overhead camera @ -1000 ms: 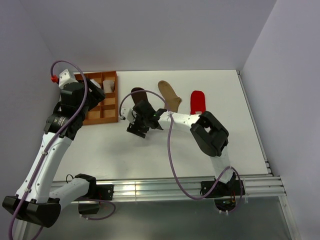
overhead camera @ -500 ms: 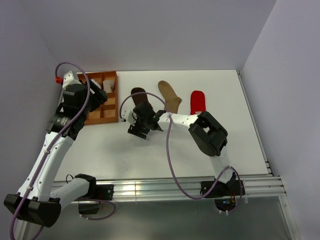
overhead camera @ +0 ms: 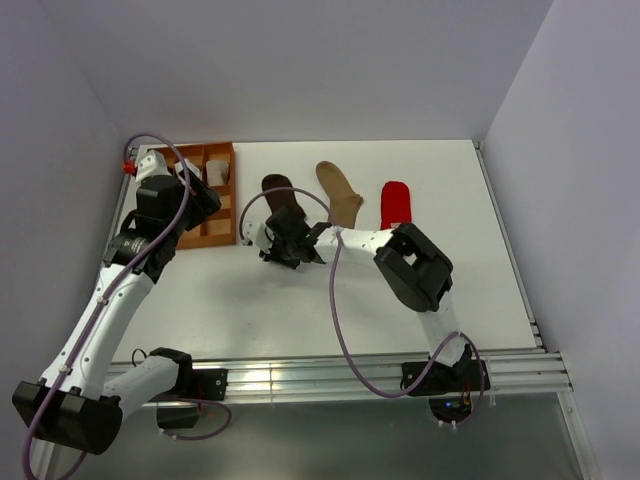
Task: Roll the socks
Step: Roll the sock at the center of the board.
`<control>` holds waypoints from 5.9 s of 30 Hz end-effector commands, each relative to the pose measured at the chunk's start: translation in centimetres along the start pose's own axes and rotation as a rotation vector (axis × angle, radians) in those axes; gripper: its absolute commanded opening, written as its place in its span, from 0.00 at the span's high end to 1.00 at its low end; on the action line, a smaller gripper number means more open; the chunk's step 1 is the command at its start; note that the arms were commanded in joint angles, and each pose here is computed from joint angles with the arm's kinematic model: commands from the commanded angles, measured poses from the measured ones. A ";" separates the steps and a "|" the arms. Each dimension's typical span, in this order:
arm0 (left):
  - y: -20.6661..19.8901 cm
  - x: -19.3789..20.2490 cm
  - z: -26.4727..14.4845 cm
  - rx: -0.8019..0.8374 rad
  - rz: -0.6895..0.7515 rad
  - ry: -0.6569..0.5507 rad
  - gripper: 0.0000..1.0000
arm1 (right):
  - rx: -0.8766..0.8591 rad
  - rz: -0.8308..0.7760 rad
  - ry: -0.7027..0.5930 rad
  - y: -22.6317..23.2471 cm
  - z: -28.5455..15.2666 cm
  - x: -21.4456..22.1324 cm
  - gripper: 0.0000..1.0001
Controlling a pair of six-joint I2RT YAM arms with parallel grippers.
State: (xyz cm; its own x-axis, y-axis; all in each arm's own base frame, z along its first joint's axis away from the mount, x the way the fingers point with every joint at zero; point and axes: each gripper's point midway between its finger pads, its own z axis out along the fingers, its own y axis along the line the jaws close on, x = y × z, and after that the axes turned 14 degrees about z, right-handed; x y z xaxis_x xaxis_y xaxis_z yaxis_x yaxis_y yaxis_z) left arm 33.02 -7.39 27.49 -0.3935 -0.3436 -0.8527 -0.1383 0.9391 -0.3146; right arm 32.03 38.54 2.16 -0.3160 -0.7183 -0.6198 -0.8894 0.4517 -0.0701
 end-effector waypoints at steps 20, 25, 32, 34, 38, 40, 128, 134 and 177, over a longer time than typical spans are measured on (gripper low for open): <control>-1.2 8.3 1.3 0.045 -0.027 0.000 0.44 | -0.745 0.540 0.260 4.9 -6.6 4.6 0.80; -3.8 11.7 1.7 0.148 0.024 0.003 0.54 | -0.871 0.693 0.393 5.9 -7.1 5.8 0.80; -8.1 15.5 1.4 0.383 0.166 -0.016 0.54 | -0.987 0.848 0.436 5.0 -7.6 5.4 0.80; -8.7 17.7 1.6 0.438 0.203 0.017 0.52 | -1.000 0.883 0.465 5.0 -7.8 5.7 0.81; -10.4 21.3 1.6 0.583 0.237 0.082 0.51 | -0.979 0.933 0.480 4.6 -7.2 6.3 0.81; -11.1 22.4 1.6 0.625 0.248 0.092 0.51 | -0.962 0.951 0.492 4.3 -6.8 6.6 0.81; -4.2 38.2 -3.4 0.170 -0.013 1.122 0.99 | -0.127 -0.288 -0.200 6.4 -13.4 8.4 0.53; -4.6 38.4 -2.9 0.163 -0.016 1.157 1.00 | -0.083 -0.423 -0.176 8.3 -12.5 9.2 0.53; -5.9 36.4 -2.9 0.254 -0.053 1.137 0.89 | -0.142 -0.452 -0.001 10.0 -9.7 10.2 0.82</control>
State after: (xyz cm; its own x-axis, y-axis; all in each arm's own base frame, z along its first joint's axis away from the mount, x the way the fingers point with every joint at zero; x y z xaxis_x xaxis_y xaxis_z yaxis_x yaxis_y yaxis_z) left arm 19.11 -28.19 2.03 -0.9957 -0.0601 -0.0709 -0.0023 0.7784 -0.6277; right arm 17.39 29.33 1.64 0.1589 -0.8346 -0.5274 -0.9471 0.0220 -0.3202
